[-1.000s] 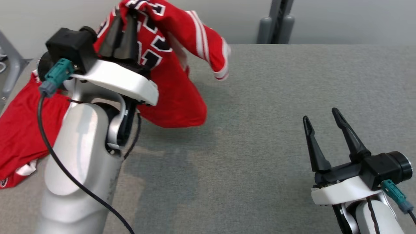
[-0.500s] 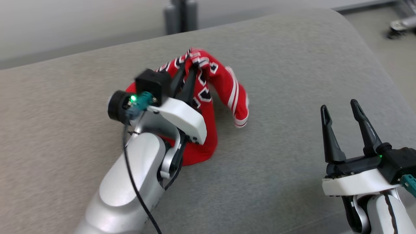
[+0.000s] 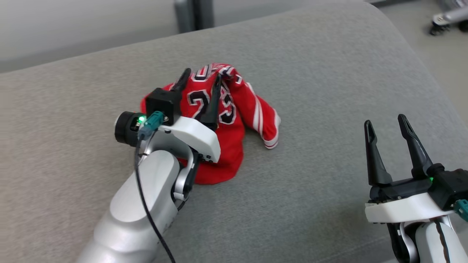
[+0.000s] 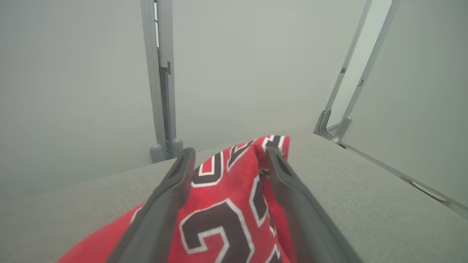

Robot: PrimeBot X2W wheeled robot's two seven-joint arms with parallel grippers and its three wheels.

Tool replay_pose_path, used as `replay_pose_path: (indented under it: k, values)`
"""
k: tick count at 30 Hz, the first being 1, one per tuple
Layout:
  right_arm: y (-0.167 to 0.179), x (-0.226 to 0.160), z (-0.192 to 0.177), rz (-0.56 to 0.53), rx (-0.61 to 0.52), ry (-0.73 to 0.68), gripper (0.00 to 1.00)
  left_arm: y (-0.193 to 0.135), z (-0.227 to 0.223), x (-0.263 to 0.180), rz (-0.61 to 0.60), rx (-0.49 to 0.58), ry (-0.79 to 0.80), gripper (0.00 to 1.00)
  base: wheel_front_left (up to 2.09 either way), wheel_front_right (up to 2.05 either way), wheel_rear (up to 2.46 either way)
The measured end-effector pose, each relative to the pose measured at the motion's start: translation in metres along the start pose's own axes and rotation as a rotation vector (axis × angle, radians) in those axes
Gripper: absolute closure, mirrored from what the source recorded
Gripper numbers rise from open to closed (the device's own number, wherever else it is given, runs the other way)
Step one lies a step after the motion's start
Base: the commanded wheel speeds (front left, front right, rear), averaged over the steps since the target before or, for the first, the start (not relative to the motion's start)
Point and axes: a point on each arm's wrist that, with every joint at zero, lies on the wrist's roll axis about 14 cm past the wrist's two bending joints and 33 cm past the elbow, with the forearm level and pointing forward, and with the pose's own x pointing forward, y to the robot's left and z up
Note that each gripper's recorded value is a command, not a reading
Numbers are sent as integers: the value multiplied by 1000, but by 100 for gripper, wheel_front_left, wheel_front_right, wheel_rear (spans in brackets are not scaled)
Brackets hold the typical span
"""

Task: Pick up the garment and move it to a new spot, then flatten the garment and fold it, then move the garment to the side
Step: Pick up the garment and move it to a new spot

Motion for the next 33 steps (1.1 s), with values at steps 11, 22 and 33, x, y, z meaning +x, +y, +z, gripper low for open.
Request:
replay_pose_path:
  k: [11, 22, 33]
  values:
    - [56, 12, 9, 159, 38, -43, 0, 95, 63, -73, 259, 84, -188, 0, 0, 0, 0]
    - [94, 0, 8, 268, 63, -33, 0, 138, 37, -184, 528, 42, -184, 0, 0, 0, 0]
    - [117, -2, -1, 335, 60, -4, 0, 126, 31, -206, 570, 24, -209, 0, 0, 0, 0]
